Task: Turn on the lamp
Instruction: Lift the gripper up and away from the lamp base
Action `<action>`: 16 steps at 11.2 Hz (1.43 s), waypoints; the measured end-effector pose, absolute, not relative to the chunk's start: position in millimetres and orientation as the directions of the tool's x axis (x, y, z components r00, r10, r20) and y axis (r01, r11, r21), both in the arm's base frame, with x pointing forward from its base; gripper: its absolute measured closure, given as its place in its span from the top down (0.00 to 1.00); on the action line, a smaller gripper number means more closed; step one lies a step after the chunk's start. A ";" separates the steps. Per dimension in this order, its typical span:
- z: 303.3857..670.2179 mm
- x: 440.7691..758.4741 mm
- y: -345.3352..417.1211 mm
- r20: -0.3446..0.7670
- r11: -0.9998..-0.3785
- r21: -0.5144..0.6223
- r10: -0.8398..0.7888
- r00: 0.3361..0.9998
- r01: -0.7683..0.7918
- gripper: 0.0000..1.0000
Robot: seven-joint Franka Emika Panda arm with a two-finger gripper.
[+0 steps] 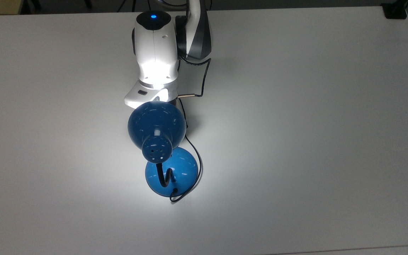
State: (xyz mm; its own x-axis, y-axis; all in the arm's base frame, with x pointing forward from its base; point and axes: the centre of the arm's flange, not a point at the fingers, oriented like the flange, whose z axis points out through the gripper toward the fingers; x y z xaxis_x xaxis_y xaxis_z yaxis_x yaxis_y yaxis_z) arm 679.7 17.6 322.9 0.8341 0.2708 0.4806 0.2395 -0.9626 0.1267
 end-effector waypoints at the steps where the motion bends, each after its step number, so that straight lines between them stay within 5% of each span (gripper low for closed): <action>1: 326.4 671.7 16.2 0.435 -0.963 0.120 0.270 0.859 0.242 0.01; 8: 415.0 613.5 12.4 0.097 -0.964 0.084 0.259 0.961 0.251 0.01; 16: 541.4 559.8 28.7 -0.041 -0.964 0.081 0.250 0.967 0.252 0.05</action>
